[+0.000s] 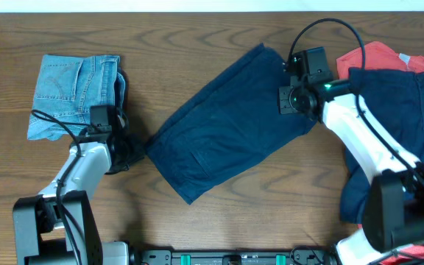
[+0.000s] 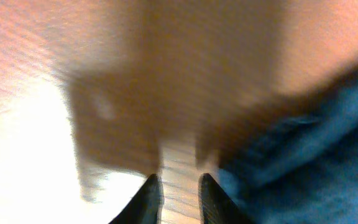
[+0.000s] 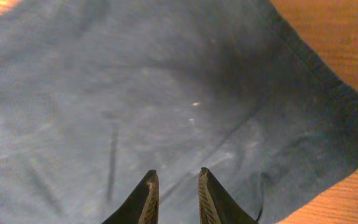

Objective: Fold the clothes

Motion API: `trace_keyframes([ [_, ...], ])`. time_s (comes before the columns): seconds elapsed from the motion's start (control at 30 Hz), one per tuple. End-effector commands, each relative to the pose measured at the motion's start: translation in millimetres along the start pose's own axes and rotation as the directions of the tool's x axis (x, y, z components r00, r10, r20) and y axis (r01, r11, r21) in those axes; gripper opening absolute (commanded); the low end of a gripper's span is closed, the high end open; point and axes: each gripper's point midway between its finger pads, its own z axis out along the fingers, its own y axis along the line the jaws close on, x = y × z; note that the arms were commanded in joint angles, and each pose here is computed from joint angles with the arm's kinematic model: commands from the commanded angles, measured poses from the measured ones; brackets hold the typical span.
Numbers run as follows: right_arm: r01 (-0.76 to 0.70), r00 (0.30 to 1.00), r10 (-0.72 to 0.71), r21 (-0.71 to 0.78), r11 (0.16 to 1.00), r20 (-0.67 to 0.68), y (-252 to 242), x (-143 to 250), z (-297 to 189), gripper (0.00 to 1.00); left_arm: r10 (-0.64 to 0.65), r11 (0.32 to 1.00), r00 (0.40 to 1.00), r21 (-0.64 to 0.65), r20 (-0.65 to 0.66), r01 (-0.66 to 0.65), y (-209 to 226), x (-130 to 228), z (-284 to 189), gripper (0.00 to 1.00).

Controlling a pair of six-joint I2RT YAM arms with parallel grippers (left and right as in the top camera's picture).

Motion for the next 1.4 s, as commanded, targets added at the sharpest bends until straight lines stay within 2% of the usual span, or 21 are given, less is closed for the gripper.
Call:
trace_keyframes([
  [0.0, -0.011, 0.998, 0.016, 0.09, 0.996, -0.065, -28.3, 13.0, 27.7, 0.24, 0.079, 0.973, 0.992, 0.222, -0.095, -0.056, -40.4, 15.3, -7.9, 0.34],
  [0.03, -0.017, 0.996, 0.026, 0.096, 0.995, -0.089, -32.6, 18.5, 35.3, 0.24, 0.08, 0.97, 0.989, 0.239, -0.126, -0.048, -43.5, 22.8, -8.8, 0.38],
  [0.13, -0.032, 0.986, 0.049, 0.112, 0.993, -0.157, -43.4, 35.2, 53.8, 0.22, 0.078, 0.972, 0.975, 0.232, -0.206, -0.029, -43.8, 43.5, -10.2, 0.41],
  [0.23, -0.035, 0.972, 0.063, 0.124, 0.992, -0.226, -49.7, 53.7, 70.6, 0.1, 0.102, 0.975, 0.96, 0.219, -0.259, -0.045, -39.5, 58.2, -12.3, 0.41],
  [0.33, -0.039, 0.948, 0.068, 0.099, 0.994, -0.311, -45.4, 75.8, 80.8, 0.05, 0.163, 0.969, 0.948, 0.228, -0.273, -0.101, -36.1, 64.9, -15.0, 0.43],
  [0.43, -0.059, 0.898, 0.066, 0.03, 0.998, -0.434, -25.9, 107.3, 78.8, 0.01, 0.187, 0.964, 0.945, 0.234, -0.269, -0.125, -35.3, 65.0, -22.7, 0.47],
  [0.57, -0.087, 0.815, 0.148, 0.135, 0.987, -0.56, -10.5, 147.1, 60.4, 0.01, 0.204, 0.957, 0.956, 0.247, -0.213, -0.149, -40.1, 55.2, -38.3, 0.48],
  [0.63, -0.069, 0.783, 0.148, 0.151, 0.986, -0.604, 5.3, 162.2, 51.7, 0.01, 0.224, 0.95, 0.96, 0.258, -0.166, -0.177, -44.3, 49.2, -46.1, 0.53],
  [0.67, -0.052, 0.772, 0.135, 0.15, 0.987, -0.622, 13.2, 168.5, 47.5, 0.01, 0.231, 0.948, 0.962, 0.256, -0.148, -0.188, -45.0, 47.3, -49.4, 0.58],
  [0.73, 0.016, 0.762, 0.086, 0.151, 0.988, -0.641, 26.3, 178.0, 39.3, 0.01, 0.237, 0.954, 0.964, 0.217, -0.12, -0.207, -39.8, 43.9, -53.7, 0.63],
  [0.83, 0.079, 0.795, 0.064, 0.207, 0.975, -0.604, 31.8, 175.1, 32.4, 0.01, 0.231, 0.967, 0.965, 0.142, -0.125, -0.213, -26.7, 44.4, -54.1, 0.7],
  [0.97, 0.093, 0.852, 0.06, 0.262, 0.961, -0.521, 26.1, 155.6, 22.5, 0.01, 0.218, 0.976, 0.964, 0.044, -0.152, -0.214, -8.0, 47.1, -52.5, 0.71],
  [1.17, 0.029, 0.92, 0.095, 0.308, 0.951, -0.379, -3.5, 114.0, 4.3, 0.08, 0.158, 0.987, 0.976, 0.04, -0.148, -0.154, 3.2, 42.6, -55.6, 0.71],
  [1.23, 0.003, 0.934, 0.091, 0.261, 0.965, -0.345, -11.2, 99.1, 4.2, 0.09, 0.127, 0.992, 0.98, 0.036, -0.15, -0.123, 9.3, 41.5, -57.4, 0.7],
  [1.37, 0.054, 0.955, -0.067, -0.053, 0.997, -0.289, 6.9, 71.3, 14.7, 0.17, 0.077, 0.997, 0.985, 0.027, -0.155, -0.073, 19.5, 40.9, -60.3, 0.71],
])
